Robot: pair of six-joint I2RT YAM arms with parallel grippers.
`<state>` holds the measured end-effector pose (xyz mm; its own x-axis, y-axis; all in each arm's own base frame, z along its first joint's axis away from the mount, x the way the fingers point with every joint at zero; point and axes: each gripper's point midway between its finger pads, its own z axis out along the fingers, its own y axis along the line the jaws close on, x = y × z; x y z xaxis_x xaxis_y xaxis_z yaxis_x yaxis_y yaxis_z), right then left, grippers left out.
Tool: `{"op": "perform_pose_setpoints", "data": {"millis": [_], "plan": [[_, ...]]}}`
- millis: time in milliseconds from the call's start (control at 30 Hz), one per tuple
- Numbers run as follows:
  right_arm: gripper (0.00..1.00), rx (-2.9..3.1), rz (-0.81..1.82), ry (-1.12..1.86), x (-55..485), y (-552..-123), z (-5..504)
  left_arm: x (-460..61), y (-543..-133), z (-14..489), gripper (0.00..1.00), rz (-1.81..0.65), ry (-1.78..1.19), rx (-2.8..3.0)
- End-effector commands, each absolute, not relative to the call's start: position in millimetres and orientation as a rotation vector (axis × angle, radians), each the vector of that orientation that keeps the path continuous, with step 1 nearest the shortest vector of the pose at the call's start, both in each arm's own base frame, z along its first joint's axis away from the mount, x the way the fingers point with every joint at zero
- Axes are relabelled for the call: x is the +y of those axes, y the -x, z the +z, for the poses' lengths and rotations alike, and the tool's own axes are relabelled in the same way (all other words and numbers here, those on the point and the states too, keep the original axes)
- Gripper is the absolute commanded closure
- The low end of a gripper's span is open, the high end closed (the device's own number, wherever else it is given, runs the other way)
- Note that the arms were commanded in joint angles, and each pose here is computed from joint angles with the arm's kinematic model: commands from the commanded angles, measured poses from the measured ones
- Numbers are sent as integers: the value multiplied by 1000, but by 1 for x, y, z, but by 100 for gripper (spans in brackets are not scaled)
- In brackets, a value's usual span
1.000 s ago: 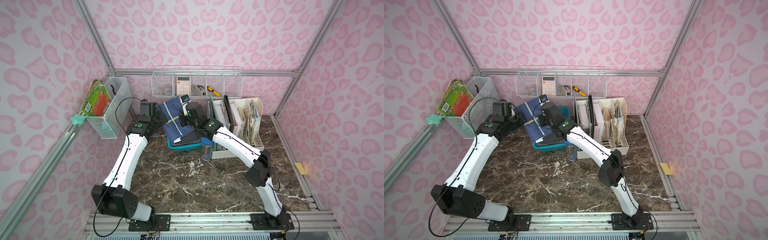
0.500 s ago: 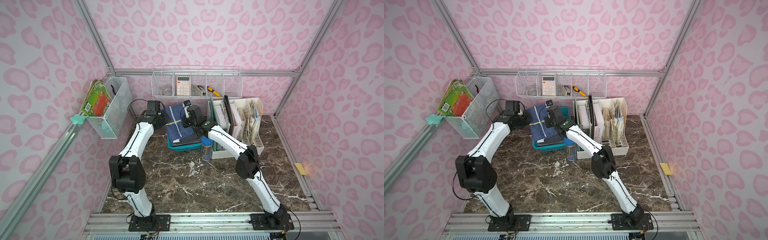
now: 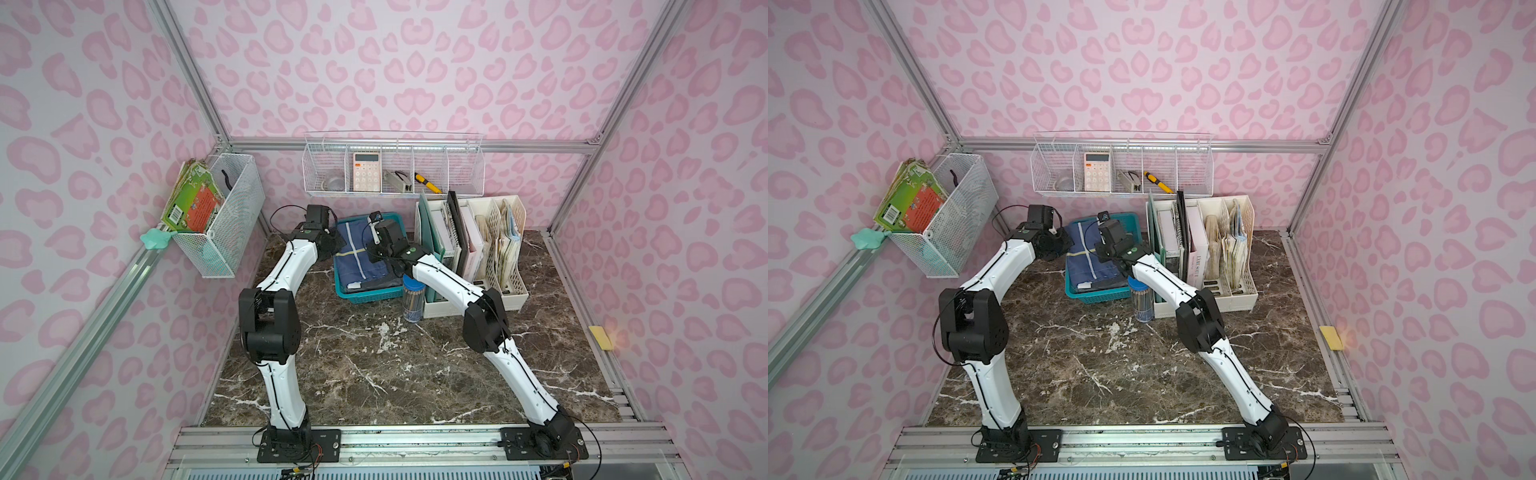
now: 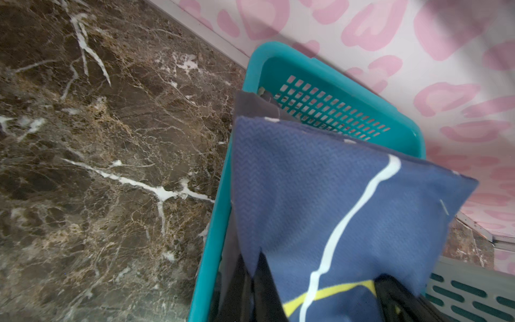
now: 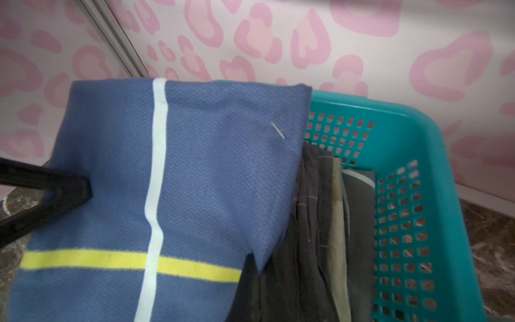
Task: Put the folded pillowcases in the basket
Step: Place the pillowcase in the basket.
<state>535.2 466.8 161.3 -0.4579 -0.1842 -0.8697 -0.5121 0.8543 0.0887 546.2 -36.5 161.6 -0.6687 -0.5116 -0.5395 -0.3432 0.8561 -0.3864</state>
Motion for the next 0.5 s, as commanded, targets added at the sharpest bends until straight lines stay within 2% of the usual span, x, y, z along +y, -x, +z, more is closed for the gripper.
{"op": "perform_pose_setpoints", "data": {"millis": [0, 467], "plan": [[100, 2024, 392, 480, 459, -547, 163, -35, -550, 148, 100, -320, 630, 2385], [100, 2080, 312, 461, 442, -557, 132, -59, -565, 99, 100, -375, 633, 2514]]}}
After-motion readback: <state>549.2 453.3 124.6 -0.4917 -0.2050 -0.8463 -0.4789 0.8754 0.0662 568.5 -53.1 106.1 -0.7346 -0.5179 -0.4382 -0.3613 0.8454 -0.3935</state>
